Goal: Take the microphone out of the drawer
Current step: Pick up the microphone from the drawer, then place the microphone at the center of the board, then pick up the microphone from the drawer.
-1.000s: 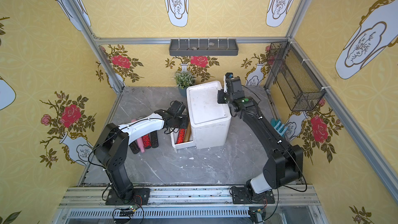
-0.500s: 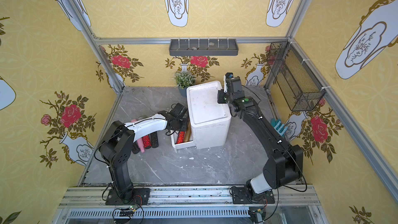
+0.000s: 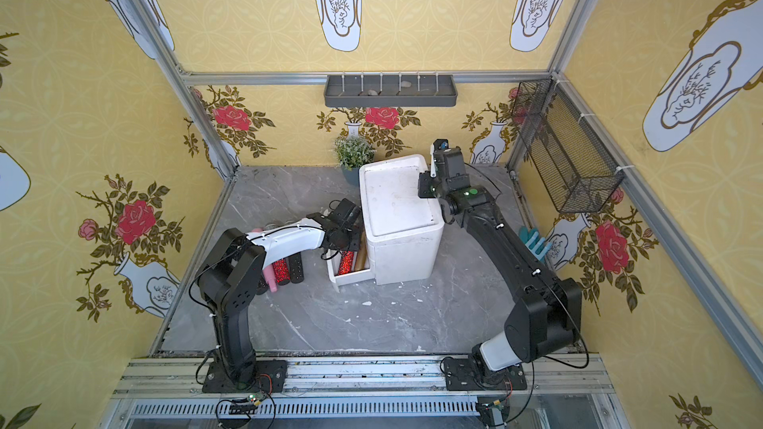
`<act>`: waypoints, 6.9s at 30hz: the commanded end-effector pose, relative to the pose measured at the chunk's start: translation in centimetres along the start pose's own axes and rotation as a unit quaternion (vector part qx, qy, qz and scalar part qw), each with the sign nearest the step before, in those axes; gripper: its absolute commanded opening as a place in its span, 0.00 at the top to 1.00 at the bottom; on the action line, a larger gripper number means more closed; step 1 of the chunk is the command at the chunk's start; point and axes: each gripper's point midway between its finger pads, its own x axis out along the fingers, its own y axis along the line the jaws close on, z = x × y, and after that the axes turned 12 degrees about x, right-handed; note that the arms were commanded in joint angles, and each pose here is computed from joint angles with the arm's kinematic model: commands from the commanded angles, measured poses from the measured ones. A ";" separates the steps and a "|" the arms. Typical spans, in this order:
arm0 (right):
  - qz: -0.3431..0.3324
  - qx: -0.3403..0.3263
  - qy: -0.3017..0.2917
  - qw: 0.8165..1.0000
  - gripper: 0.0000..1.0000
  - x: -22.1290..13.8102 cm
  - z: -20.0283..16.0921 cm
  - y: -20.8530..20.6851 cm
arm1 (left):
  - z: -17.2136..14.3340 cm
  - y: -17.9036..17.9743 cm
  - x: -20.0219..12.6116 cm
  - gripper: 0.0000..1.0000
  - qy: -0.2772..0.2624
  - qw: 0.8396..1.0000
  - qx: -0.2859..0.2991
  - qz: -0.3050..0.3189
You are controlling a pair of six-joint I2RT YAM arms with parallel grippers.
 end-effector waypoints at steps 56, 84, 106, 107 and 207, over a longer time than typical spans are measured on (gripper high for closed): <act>-0.048 0.004 0.101 0.994 0.93 0.2 -5.3 -2.4 | 3.3 8.2 -14.4 0.73 -0.184 0.972 -0.142 0.033; -0.032 -0.007 0.103 0.994 0.93 0.8 -6.3 -2.3 | -14.9 28.8 -16.0 0.71 -0.120 0.899 -0.391 0.157; -0.023 -0.004 0.099 0.995 0.93 0.8 -6.1 -2.8 | -18.5 31.9 -10.0 0.66 -0.024 0.881 -0.447 0.156; -0.023 -0.004 0.099 0.995 0.93 0.8 -6.1 -2.8 | -18.5 31.9 -9.8 0.66 -0.024 0.881 -0.447 0.154; -0.019 0.016 0.111 0.994 0.91 1.3 -6.3 -2.9 | -0.7 -5.3 -3.4 0.40 0.003 0.985 -0.007 -0.173</act>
